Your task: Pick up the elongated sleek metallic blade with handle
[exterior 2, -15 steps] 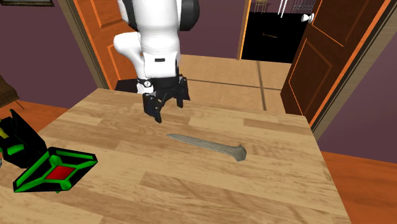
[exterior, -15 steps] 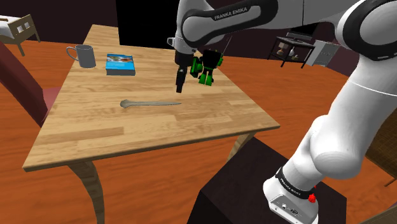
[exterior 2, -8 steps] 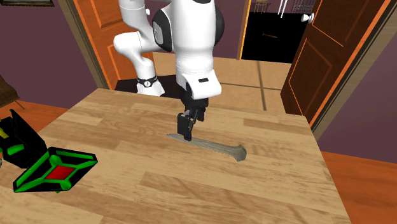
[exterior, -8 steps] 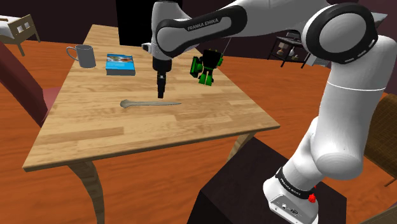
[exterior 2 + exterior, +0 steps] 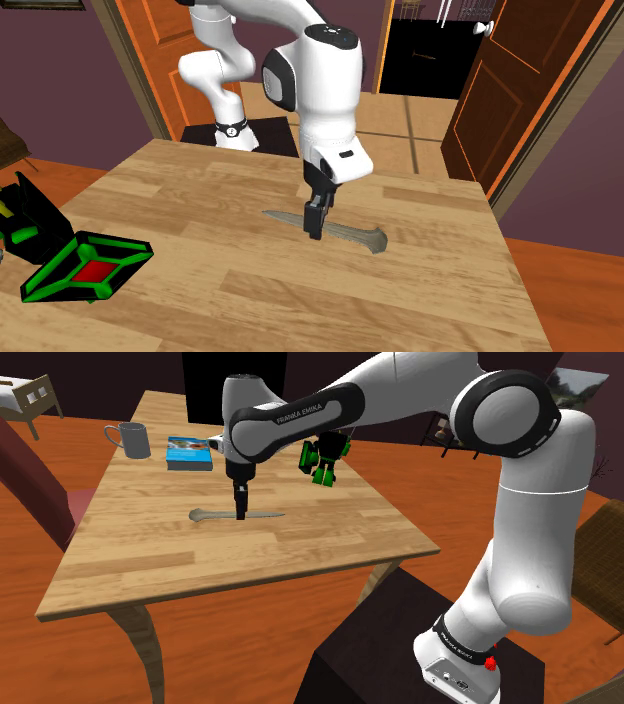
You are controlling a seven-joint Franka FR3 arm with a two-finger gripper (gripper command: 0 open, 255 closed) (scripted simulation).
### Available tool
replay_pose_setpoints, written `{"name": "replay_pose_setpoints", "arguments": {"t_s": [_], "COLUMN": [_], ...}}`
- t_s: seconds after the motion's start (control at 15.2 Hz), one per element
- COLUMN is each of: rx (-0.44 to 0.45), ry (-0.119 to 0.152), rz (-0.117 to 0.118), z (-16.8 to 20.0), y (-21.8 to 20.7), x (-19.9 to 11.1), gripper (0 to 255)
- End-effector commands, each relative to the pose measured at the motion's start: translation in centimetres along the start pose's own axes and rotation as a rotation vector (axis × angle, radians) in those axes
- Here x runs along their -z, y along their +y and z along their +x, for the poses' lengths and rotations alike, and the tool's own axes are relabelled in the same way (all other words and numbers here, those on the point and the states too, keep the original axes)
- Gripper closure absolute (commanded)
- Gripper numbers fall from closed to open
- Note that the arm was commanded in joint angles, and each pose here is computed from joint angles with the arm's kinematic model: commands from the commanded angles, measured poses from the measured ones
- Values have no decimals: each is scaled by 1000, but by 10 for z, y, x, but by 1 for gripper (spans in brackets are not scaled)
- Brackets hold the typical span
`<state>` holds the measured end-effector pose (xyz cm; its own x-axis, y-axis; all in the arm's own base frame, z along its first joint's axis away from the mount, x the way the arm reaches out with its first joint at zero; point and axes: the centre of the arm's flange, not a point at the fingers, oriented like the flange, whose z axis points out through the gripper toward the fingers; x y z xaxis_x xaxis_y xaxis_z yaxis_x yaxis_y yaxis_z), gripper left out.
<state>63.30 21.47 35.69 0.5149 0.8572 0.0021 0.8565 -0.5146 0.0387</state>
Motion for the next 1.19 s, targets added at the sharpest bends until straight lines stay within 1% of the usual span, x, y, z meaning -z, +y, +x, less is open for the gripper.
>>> {"name": "replay_pose_setpoints", "arguments": {"t_s": [0.0,0.13,0.2,0.79,1.12], "rx": [1,1,1,1,1], "ry": [1,1,1,1,1], "rz": [0,0,0,0,0], "z": [0,0,1,0,0], "y": [-1,-1,-1,-1,0], "x": [-11,-14,-14,-14,13], "gripper": [0,0,255,255,255]}}
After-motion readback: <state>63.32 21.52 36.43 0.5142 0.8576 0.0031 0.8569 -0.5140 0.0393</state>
